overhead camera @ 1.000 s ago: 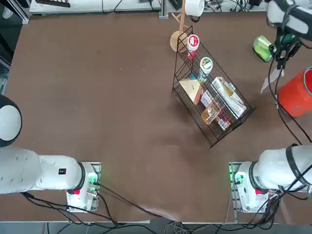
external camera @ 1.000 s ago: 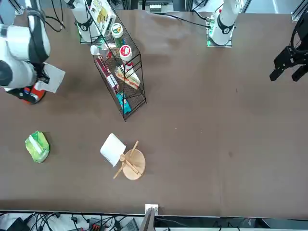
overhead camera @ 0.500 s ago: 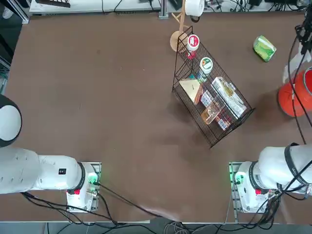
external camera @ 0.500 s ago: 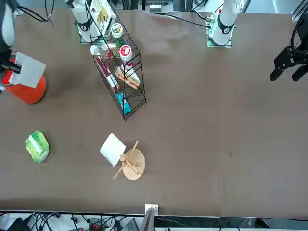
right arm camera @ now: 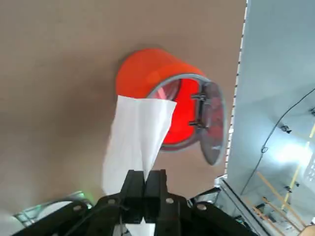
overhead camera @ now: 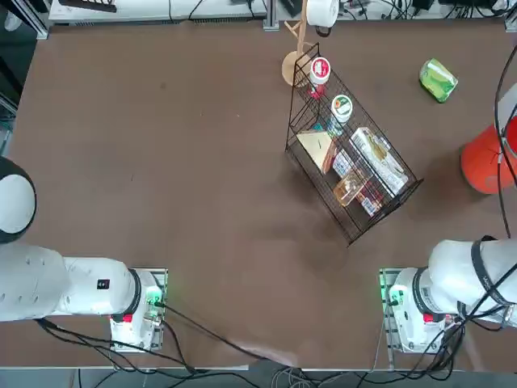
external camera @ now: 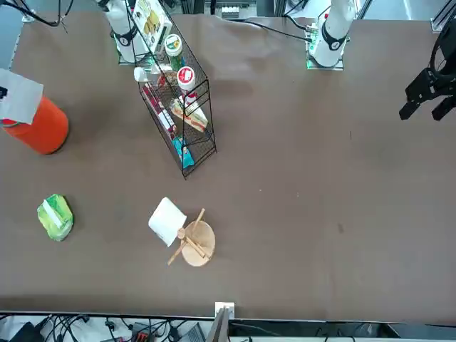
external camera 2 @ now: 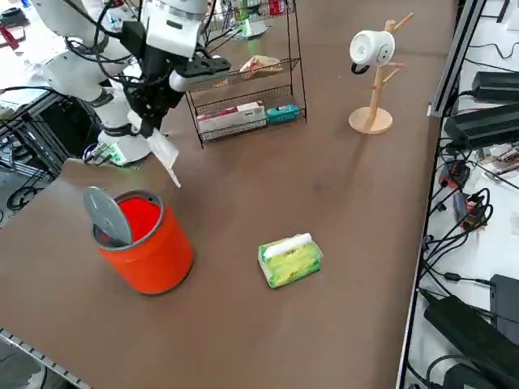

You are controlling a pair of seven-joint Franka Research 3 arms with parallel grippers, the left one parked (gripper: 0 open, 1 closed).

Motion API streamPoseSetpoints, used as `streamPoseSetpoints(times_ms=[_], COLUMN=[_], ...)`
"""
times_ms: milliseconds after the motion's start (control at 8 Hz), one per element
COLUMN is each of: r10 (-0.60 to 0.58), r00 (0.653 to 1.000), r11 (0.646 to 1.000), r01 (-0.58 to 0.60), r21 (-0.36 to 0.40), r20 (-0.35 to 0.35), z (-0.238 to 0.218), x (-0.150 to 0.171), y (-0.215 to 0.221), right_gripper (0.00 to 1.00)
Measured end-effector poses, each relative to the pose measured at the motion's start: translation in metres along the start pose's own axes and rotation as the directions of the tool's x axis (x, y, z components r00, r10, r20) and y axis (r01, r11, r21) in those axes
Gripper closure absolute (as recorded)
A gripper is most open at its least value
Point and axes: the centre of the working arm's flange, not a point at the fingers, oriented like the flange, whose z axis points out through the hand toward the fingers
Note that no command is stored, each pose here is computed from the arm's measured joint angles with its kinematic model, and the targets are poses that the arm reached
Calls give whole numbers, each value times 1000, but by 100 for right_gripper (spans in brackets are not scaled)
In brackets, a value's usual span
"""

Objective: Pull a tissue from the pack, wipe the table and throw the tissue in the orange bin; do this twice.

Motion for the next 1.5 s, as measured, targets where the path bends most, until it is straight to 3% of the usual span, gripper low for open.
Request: streamPoseSetpoints(times_ms=[500,1000,1500], r10=[-54,-59,-80], r00=[998,997,996], r11=[998,997,995], r01=[54,57,77], r21=[30,54,63], r20=[25,44,50], z=[35,70,91], x=[-5,15,35], y=[65,80,75], right_gripper=[99,97,25])
